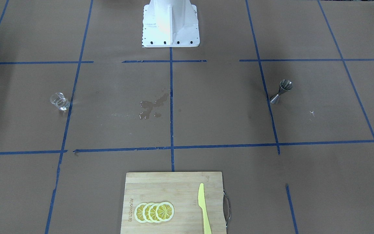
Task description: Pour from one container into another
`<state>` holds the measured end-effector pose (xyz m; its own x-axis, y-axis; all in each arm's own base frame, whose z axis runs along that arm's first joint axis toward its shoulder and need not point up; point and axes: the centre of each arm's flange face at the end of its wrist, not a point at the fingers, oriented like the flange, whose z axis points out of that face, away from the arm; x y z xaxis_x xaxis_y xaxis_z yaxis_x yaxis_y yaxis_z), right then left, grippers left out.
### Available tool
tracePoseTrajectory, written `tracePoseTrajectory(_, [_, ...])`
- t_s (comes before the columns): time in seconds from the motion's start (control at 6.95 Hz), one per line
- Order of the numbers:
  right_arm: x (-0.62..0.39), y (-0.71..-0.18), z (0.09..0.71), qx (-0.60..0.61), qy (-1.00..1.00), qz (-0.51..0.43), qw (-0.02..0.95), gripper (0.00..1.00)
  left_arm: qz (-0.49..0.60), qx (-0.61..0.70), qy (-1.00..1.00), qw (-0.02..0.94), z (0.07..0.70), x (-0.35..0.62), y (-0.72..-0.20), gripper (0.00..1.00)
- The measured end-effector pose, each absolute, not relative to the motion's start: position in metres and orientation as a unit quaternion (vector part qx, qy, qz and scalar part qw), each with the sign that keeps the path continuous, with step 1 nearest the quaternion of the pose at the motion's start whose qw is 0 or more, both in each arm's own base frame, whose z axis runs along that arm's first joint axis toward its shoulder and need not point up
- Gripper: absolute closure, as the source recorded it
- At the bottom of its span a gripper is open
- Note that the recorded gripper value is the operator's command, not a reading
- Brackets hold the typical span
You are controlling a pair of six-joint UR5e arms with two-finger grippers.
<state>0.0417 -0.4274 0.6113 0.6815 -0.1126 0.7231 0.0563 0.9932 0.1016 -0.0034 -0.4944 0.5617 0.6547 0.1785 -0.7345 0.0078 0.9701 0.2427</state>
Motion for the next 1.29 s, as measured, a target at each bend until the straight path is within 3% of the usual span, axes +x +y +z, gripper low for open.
tracePoseTrajectory(0.72, [0.036, -0.433, 0.601, 0.049, -0.415, -0.057, 0.907, 0.0, 0.006, 0.18, 0.488, 0.854, 0.465, 0.147, -0.468, 0.0])
tracePoseTrajectory(1.01, [0.035, -0.435, 0.599, 0.056, -0.414, -0.061, 0.906, 0.0, -0.037, 0.169, 0.502, 0.847, 0.423, 0.215, -0.429, 0.0])
tracePoseTrajectory(1.29, [0.035, -0.435, 0.597, 0.059, -0.414, -0.062, 0.906, 0.0, -0.05, 0.197, 0.467, 0.861, 0.423, 0.262, -0.351, 0.0])
